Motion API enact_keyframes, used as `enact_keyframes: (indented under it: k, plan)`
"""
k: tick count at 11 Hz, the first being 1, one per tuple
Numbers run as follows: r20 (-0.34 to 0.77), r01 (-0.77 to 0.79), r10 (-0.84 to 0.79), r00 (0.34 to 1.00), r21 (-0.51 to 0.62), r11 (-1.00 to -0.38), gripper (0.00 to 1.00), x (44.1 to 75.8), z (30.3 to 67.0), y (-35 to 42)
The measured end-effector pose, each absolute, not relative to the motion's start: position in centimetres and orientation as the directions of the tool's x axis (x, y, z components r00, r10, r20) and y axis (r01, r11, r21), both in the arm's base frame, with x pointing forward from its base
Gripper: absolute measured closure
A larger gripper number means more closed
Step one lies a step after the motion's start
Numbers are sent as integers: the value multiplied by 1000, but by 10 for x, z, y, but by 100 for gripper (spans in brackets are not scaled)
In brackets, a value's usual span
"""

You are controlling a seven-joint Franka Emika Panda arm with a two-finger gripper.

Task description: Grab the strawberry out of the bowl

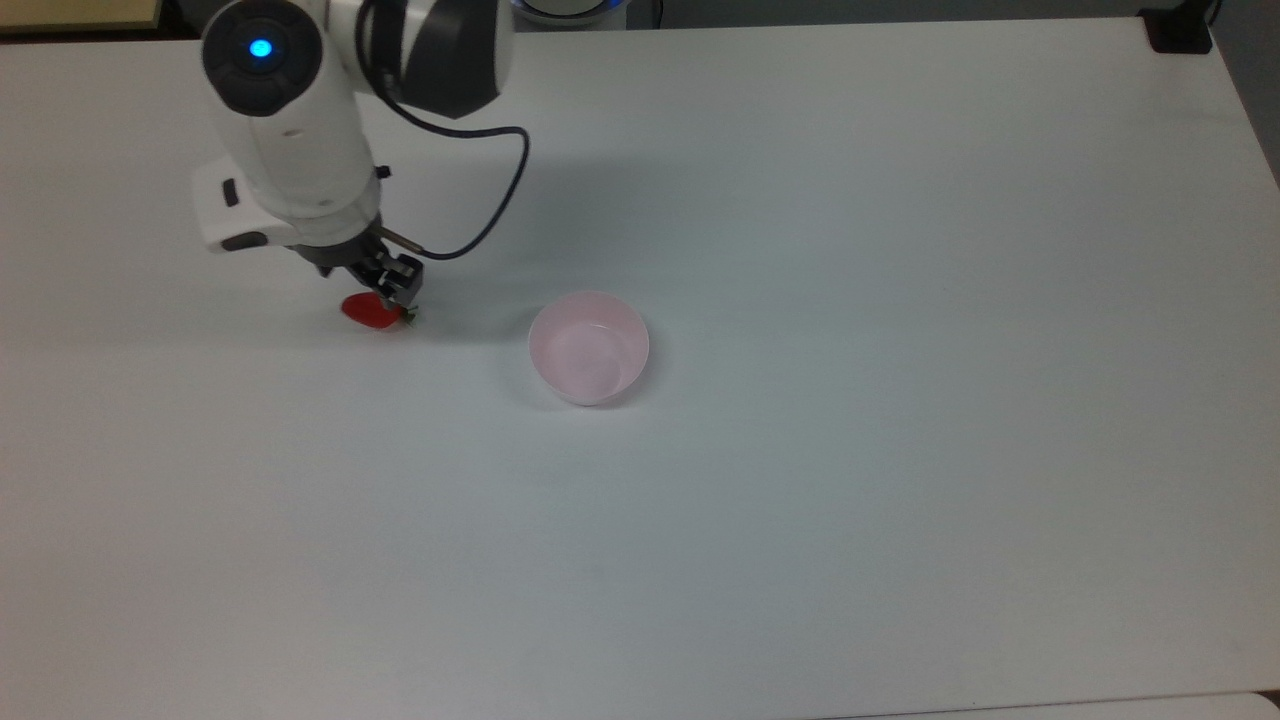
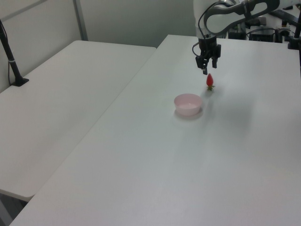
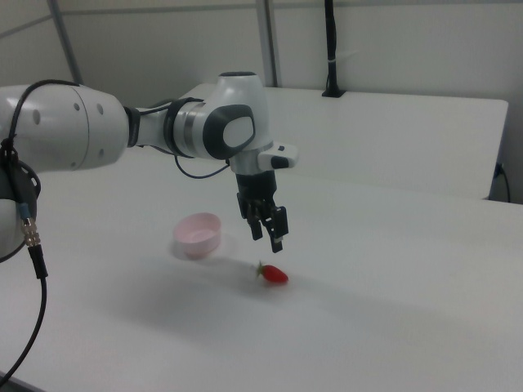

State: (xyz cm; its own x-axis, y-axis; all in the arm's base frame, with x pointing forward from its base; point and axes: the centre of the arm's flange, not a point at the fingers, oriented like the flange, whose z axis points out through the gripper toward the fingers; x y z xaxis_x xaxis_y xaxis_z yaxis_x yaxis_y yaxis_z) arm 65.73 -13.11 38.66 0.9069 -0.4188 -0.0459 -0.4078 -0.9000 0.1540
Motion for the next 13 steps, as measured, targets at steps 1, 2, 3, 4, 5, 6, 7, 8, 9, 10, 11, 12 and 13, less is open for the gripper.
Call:
enact_keyframes:
  k: [1, 2, 3, 4, 5, 6, 7, 8, 9, 10, 11, 12, 13]
  plan:
    - [-47, -404, -416, 908, 157, -901, 18, 656, 387, -139]
    - [-37, -401, -411, 911, 155, -903, 2, 657, 393, -139]
    - [-13, -395, -401, 916, 147, -907, 0, 659, 407, -133]
    - [25, -386, -387, 922, 136, -912, 0, 659, 433, -122]
    - [54, -371, -367, 929, 130, -920, 0, 656, 462, -106]
    - [64, -347, -341, 938, 130, -929, 0, 647, 494, -83]
    - [68, -327, -321, 945, 121, -937, 0, 636, 521, -62]
    - [67, -307, -301, 951, 102, -946, 0, 625, 545, -39]
    - [59, -281, -276, 959, 93, -955, 0, 613, 564, -17]
    - [48, -250, -246, 968, 91, -964, 0, 603, 577, 6]
    - [41, -222, -219, 975, 84, -971, 0, 593, 588, 25]
    - [40, -204, -201, 979, 79, -976, 0, 586, 595, 38]
    - [39, -195, -193, 980, 77, -978, 0, 580, 600, 43]
